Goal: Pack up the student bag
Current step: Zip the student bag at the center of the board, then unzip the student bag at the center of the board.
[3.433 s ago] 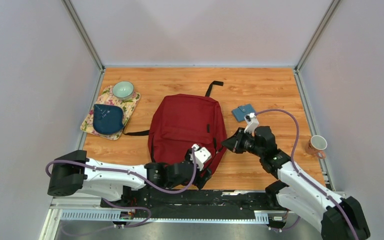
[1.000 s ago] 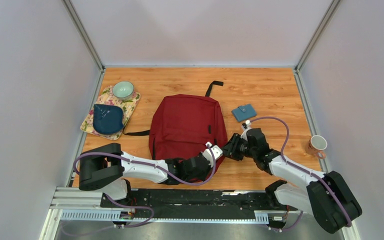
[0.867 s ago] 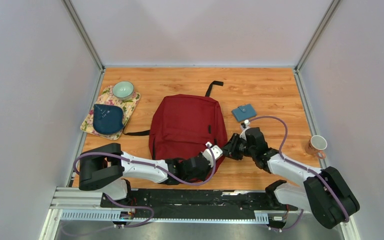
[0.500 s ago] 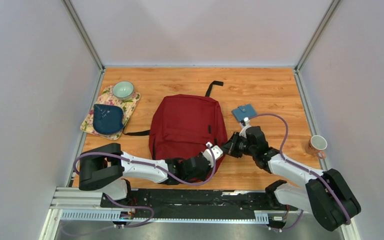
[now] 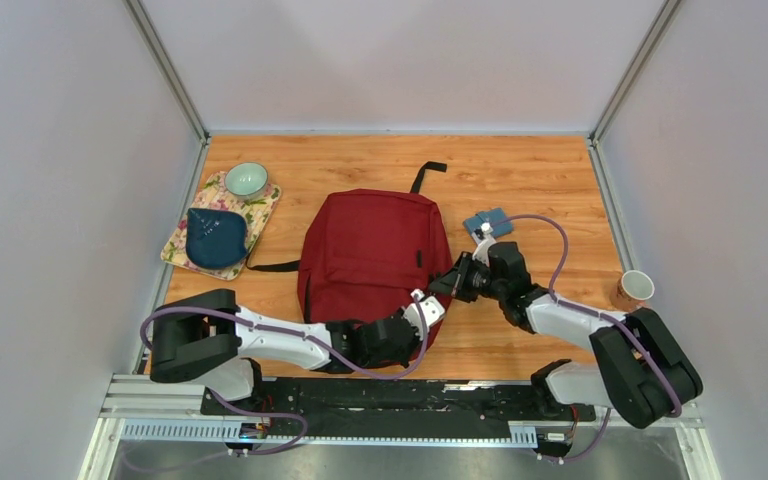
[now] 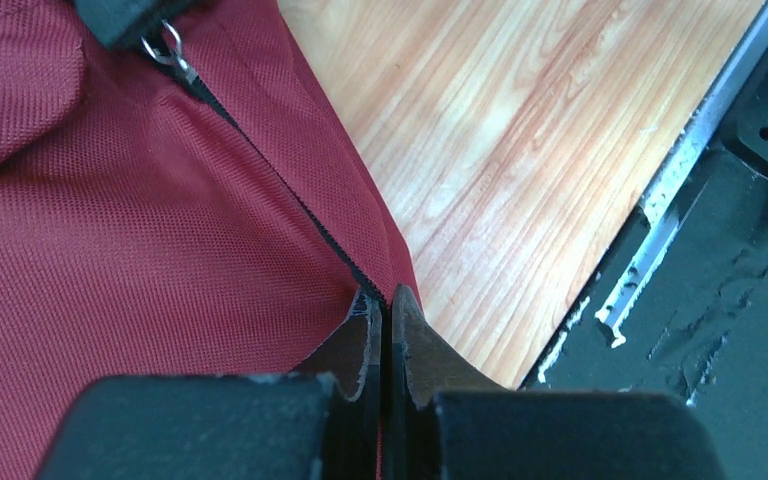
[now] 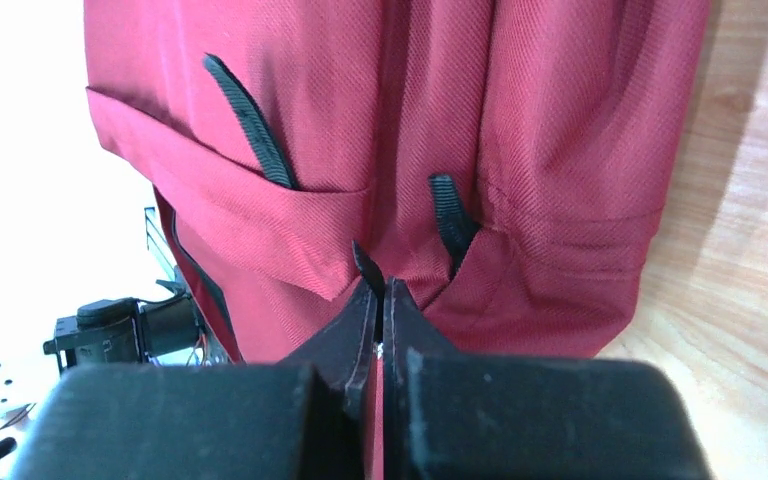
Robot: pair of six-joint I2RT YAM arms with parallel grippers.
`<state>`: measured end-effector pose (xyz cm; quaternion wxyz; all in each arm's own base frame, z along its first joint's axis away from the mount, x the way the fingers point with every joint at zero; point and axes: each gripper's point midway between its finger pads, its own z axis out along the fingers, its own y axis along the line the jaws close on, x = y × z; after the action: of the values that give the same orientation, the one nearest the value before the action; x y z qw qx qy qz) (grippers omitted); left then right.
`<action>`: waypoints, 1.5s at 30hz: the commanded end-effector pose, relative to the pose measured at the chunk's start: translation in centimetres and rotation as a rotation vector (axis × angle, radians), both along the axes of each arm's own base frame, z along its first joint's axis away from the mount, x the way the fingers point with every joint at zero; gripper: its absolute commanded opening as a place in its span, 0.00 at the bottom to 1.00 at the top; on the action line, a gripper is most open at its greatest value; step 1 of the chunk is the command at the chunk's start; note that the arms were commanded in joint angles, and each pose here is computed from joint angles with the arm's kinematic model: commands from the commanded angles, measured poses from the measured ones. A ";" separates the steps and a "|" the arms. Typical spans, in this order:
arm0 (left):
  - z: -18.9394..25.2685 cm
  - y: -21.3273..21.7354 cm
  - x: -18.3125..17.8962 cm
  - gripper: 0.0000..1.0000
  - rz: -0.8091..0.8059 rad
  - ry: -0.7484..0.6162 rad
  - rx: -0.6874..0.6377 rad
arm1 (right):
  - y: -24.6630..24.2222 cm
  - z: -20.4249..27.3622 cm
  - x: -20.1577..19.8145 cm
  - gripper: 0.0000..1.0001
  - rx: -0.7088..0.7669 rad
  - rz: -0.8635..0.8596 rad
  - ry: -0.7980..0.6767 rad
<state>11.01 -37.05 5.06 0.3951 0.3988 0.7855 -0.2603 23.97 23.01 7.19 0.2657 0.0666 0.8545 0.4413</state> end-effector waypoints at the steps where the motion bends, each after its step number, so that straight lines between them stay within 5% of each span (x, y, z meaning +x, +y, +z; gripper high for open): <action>1: -1.2 1.6 -4.3 0.00 -0.121 0.080 0.045 | -0.8 6.9 4.7 0.00 0.010 -0.083 -0.292; 7: 0.2 3.2 -4.5 0.00 -0.113 0.078 0.002 | -3.6 5.3 4.8 0.00 -0.146 -0.161 -0.317; 19: 0.0 5.1 -3.8 0.02 -0.030 0.076 -0.011 | -2.3 8.1 7.1 0.00 -0.068 -0.172 -0.359; 21: 0.6 4.1 -3.5 0.19 -0.029 0.064 -0.004 | -2.6 7.6 6.7 0.00 -0.084 -0.174 -0.340; 22: 0.9 3.8 -3.4 0.35 -0.028 0.061 -0.001 | -2.8 7.8 6.4 0.00 -0.090 -0.179 -0.343; 25: 2.8 3.1 -2.5 0.58 0.006 0.032 -0.022 | -4.3 6.4 5.1 0.26 -0.156 -0.207 -0.299; 26: 3.4 3.2 -2.2 0.63 0.017 0.016 -0.032 | -5.1 5.3 4.6 0.44 -0.195 -0.225 -0.258; 28: 5.6 3.6 -0.8 0.74 0.070 -0.035 -0.074 | -5.8 4.8 3.7 0.51 -0.217 -0.232 -0.242; 35: 11.8 5.6 4.6 0.86 0.269 -0.062 -0.216 | -5.8 4.3 1.9 0.57 -0.149 -0.251 -0.170; 45: 13.9 3.7 12.7 0.86 0.406 0.044 -0.178 | -4.8 2.4 0.5 0.58 -0.092 -0.233 -0.049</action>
<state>22.55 -31.29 18.75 0.4901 0.1909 0.8154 -0.2420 25.00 17.69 9.95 0.3566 0.1283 0.8567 0.3500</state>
